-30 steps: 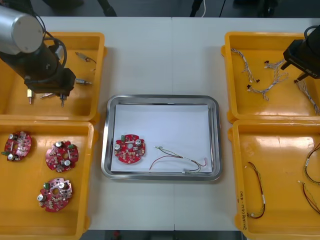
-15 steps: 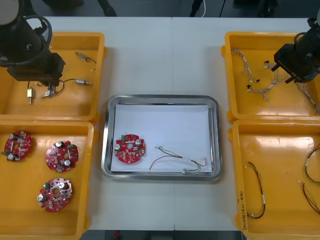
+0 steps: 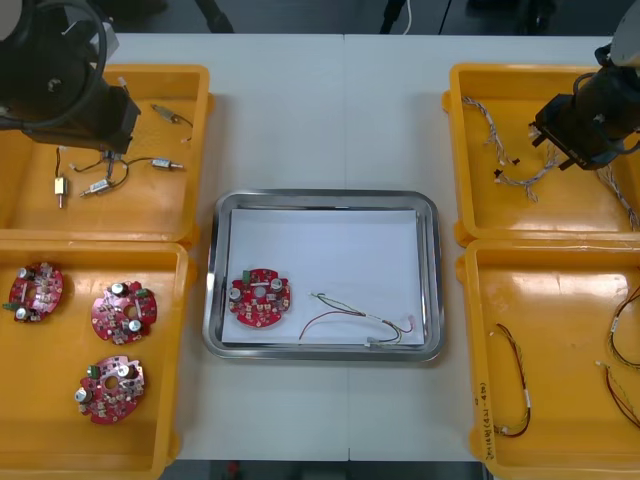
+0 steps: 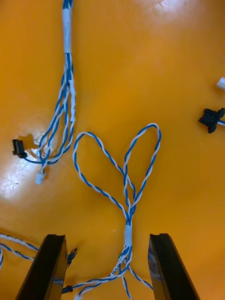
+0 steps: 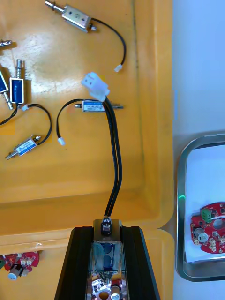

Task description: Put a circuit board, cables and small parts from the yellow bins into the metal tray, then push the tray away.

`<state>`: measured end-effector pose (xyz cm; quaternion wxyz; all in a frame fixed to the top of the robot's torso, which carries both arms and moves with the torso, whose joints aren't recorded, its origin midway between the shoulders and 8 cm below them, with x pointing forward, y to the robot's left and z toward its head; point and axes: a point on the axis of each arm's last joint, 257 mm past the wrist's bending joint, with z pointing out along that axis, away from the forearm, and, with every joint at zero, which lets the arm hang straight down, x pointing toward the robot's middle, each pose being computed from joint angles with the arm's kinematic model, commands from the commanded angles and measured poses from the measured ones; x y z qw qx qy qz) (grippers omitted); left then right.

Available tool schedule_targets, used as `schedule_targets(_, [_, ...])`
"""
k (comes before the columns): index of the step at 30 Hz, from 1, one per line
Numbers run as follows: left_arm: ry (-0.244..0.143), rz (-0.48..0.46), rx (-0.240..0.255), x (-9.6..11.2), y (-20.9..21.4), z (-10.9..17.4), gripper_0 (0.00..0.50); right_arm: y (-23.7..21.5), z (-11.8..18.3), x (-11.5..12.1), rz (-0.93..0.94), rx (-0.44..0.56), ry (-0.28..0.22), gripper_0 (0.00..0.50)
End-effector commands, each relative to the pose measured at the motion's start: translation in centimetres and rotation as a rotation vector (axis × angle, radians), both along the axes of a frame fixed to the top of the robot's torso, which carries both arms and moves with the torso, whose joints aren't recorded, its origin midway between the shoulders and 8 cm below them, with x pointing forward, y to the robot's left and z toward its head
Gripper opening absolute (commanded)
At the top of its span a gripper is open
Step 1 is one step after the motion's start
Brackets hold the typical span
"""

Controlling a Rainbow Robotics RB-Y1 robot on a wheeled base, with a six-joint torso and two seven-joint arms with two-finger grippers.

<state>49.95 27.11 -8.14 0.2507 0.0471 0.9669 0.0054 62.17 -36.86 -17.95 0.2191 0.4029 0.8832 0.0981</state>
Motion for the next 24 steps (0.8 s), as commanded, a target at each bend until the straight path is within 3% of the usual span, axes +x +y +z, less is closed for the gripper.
schedule_targets(1, [-0.034,0.099,-0.094,-0.5,-1.9,0.2,0.0,1.4,1.6,1.4,0.0,0.005,-0.035,0.5])
schedule_targets(14, [-0.027,0.163,-0.068,-1.1,-5.9,-2.9,0.0,2.1,-0.3,0.7,-0.015,0.03,0.006,0.5])
schedule_targets(24, [-0.049,0.151,-0.07,-0.8,-9.9,-5.2,0.0,1.7,-1.7,0.4,-0.037,0.037,0.021,0.5])
